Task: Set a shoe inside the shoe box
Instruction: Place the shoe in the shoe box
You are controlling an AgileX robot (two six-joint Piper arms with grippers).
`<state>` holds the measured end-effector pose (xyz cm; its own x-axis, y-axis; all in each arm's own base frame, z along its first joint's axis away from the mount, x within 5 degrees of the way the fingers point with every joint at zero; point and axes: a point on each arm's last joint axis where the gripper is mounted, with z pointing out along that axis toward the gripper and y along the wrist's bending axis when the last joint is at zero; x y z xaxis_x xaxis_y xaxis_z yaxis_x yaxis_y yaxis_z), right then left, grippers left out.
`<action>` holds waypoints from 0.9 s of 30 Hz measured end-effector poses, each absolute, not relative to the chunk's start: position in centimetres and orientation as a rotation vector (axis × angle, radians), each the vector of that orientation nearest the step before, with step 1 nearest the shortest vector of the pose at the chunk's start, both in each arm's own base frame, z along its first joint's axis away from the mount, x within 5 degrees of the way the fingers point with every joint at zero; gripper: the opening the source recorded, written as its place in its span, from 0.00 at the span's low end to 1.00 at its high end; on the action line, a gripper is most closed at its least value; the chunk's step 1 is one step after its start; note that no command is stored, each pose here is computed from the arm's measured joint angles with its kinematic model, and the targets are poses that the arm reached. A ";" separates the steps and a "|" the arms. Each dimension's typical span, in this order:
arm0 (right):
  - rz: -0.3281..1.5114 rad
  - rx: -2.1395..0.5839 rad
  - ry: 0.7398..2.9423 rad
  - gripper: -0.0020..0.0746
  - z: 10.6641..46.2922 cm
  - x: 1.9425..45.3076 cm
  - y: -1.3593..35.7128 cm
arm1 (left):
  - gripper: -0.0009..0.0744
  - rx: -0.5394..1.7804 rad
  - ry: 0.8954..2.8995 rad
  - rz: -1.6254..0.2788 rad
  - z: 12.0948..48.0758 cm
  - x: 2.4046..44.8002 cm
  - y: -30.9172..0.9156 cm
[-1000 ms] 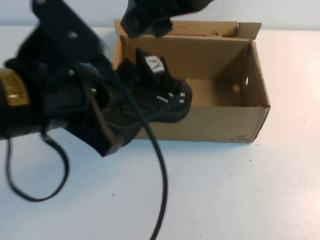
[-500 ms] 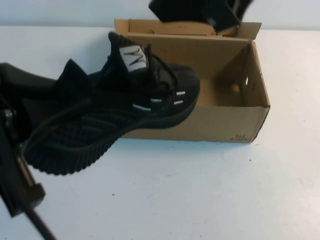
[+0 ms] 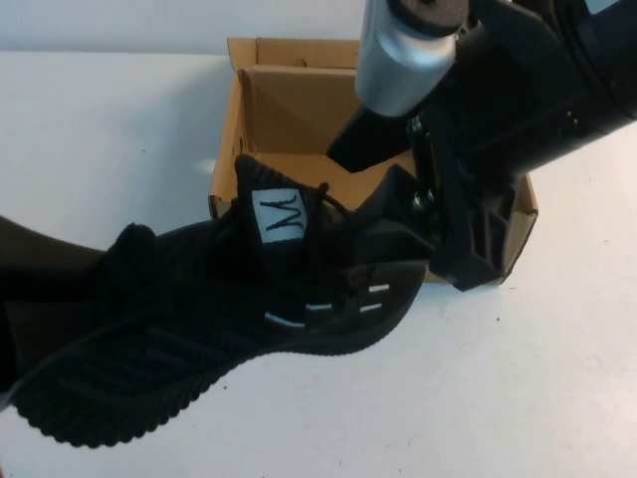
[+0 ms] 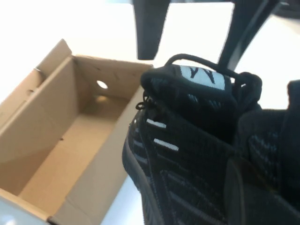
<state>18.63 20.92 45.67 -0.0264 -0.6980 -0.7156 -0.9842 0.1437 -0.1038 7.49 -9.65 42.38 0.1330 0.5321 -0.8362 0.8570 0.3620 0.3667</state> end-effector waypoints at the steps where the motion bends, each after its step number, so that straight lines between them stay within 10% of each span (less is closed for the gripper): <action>1: 0.584 -1.618 1.785 0.67 45.6 18.6 21.0 | 0.07 1.311 1.532 -0.375 42.3 7.4 -9.7; 27: 0.494 -1.655 1.907 0.66 42.2 16.4 18.2 | 0.07 1.359 1.618 -0.295 40.4 11.7 -12.3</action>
<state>16.36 18.16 42.18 -0.0800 -0.7749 -0.6270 -0.9819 0.1698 -0.0845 11.71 -12.33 40.41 0.0887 0.6239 -0.7765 0.8580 0.3481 0.3778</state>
